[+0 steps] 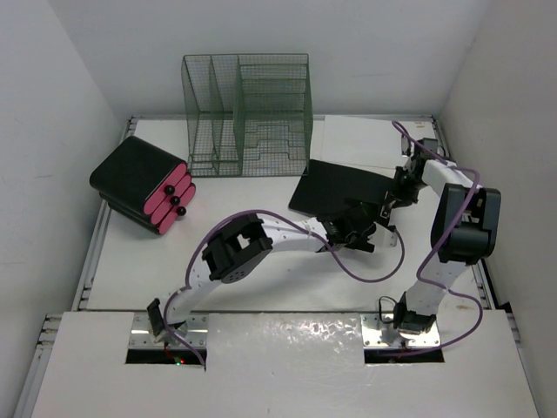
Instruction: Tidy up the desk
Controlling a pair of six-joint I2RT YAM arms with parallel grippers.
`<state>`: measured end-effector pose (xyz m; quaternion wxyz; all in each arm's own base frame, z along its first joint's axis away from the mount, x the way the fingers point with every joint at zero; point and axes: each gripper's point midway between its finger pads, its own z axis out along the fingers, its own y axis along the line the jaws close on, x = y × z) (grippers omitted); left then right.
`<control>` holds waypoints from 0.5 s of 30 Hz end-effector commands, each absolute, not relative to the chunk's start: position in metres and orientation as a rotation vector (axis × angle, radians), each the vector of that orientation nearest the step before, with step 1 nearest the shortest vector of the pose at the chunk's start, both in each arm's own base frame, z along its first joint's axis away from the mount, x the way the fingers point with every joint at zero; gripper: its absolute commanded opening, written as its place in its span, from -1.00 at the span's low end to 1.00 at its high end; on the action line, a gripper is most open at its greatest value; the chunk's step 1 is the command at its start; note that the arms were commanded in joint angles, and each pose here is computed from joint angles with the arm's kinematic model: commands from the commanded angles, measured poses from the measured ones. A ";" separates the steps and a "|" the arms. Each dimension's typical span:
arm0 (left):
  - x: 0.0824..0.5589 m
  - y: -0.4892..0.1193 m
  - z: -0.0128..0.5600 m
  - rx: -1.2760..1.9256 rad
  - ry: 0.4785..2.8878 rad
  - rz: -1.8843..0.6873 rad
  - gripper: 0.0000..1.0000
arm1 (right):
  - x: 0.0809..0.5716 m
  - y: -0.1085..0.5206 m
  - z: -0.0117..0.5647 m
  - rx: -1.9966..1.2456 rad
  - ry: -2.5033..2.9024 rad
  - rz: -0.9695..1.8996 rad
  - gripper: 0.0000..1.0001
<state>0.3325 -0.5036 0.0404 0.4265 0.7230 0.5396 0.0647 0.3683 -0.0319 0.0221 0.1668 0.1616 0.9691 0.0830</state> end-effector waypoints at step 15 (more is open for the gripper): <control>0.339 -0.517 0.012 1.764 1.400 0.218 -1.00 | 0.370 -0.013 0.062 0.398 2.656 0.359 -1.00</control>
